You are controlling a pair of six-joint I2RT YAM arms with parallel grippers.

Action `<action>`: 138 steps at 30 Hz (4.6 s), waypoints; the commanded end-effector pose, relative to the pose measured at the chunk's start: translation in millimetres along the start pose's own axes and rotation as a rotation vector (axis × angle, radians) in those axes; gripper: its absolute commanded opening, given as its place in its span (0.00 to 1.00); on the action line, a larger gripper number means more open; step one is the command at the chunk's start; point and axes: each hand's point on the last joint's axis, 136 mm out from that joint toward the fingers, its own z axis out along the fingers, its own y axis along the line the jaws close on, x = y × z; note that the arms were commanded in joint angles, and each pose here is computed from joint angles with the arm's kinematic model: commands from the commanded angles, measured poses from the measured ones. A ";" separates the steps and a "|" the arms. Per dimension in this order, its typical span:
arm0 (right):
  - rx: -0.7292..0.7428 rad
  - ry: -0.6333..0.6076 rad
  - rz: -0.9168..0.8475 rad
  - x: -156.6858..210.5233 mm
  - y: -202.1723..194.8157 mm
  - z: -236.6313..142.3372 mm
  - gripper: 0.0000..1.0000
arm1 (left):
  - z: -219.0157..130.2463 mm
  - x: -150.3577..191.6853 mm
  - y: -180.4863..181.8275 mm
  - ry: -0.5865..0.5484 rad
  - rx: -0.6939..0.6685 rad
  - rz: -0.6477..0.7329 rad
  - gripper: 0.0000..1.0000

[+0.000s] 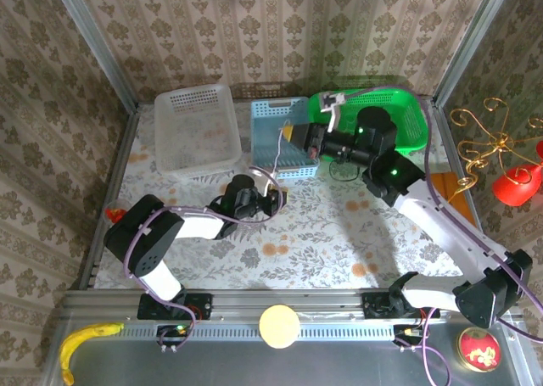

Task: Untangle the cables

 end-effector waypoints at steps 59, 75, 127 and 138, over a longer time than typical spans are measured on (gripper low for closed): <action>0.442 -0.319 -0.003 -199.3 -216.8 -12.1 0.00 | -67.9 -125.2 -18.8 -0.194 0.011 -0.172 1.00; 0.560 -0.263 0.017 -171.7 -257.5 -20.7 0.35 | -66.9 -125.6 -14.4 -0.183 0.005 -0.204 1.00; 0.590 -0.149 0.444 11.5 -67.2 5.3 1.00 | -124.6 64.5 45.4 0.208 -0.445 -0.601 0.63; 0.512 -0.139 0.507 4.4 -77.8 9.7 1.00 | -92.6 67.3 42.2 0.249 -0.413 -0.578 0.59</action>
